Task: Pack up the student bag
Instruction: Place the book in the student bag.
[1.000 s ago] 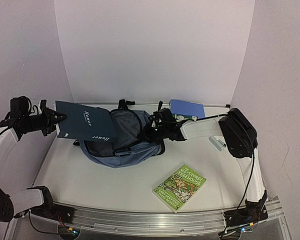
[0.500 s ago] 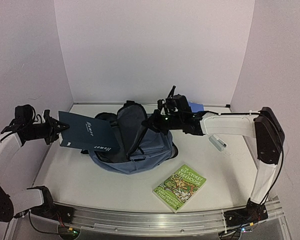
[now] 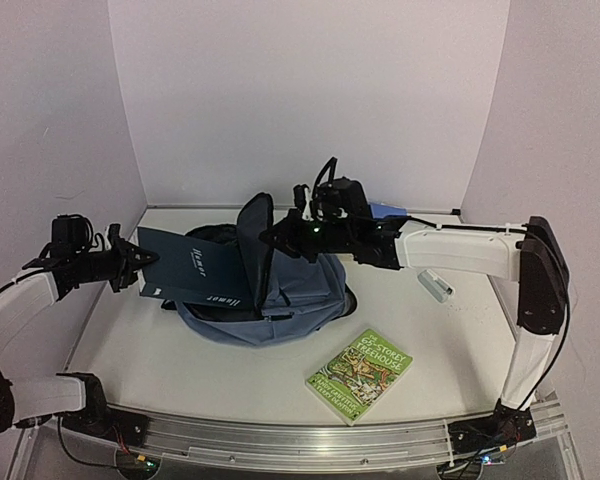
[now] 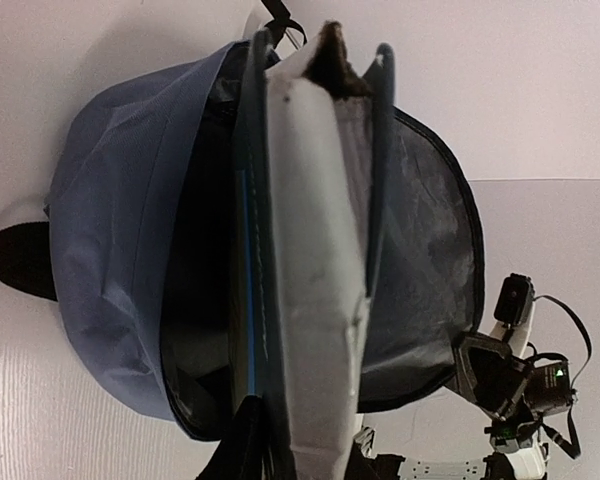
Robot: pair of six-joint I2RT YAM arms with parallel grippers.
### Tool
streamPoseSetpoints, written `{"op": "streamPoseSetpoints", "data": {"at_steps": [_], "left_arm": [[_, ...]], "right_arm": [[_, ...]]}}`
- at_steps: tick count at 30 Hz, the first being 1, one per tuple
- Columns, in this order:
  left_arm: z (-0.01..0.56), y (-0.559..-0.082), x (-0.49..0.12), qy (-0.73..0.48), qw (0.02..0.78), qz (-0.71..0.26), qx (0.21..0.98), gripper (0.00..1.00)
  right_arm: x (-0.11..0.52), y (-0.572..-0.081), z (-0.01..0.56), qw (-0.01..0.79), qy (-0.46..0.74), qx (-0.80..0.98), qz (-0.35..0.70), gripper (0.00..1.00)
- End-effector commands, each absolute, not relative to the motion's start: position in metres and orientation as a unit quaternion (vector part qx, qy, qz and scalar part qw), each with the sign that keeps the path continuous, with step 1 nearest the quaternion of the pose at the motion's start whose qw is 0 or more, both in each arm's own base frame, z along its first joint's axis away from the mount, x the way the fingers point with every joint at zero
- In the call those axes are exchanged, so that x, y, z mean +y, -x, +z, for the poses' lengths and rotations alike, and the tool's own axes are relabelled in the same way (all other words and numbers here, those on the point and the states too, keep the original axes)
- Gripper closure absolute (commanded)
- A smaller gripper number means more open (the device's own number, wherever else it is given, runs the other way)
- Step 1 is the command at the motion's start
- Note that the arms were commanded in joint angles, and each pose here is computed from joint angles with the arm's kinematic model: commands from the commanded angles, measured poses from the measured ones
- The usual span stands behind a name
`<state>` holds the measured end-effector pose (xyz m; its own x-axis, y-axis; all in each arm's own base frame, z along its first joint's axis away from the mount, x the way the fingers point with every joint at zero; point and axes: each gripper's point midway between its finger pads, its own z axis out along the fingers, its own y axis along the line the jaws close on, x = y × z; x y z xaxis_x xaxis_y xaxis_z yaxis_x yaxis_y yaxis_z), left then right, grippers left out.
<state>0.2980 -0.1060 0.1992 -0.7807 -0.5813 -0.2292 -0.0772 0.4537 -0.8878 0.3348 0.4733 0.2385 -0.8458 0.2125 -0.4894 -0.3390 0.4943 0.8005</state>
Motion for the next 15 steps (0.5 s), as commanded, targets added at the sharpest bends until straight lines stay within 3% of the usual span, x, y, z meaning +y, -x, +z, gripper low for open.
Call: {"op": "streamPoseSetpoints", "data": {"at_steps": [1, 15], "left_arm": [[0.214, -0.317, -0.112, 0.179, 0.296, -0.507, 0.789, 0.89], [0.222, -0.337, -0.134, 0.159, 0.298, -0.567, 0.751, 0.89]], "right_arm": [[0.483, -0.323, 0.315, 0.320, 0.064, 0.767, 0.553, 1.00], [0.499, -0.307, 0.324, 0.318, 0.086, 0.758, 0.563, 1.00]]}}
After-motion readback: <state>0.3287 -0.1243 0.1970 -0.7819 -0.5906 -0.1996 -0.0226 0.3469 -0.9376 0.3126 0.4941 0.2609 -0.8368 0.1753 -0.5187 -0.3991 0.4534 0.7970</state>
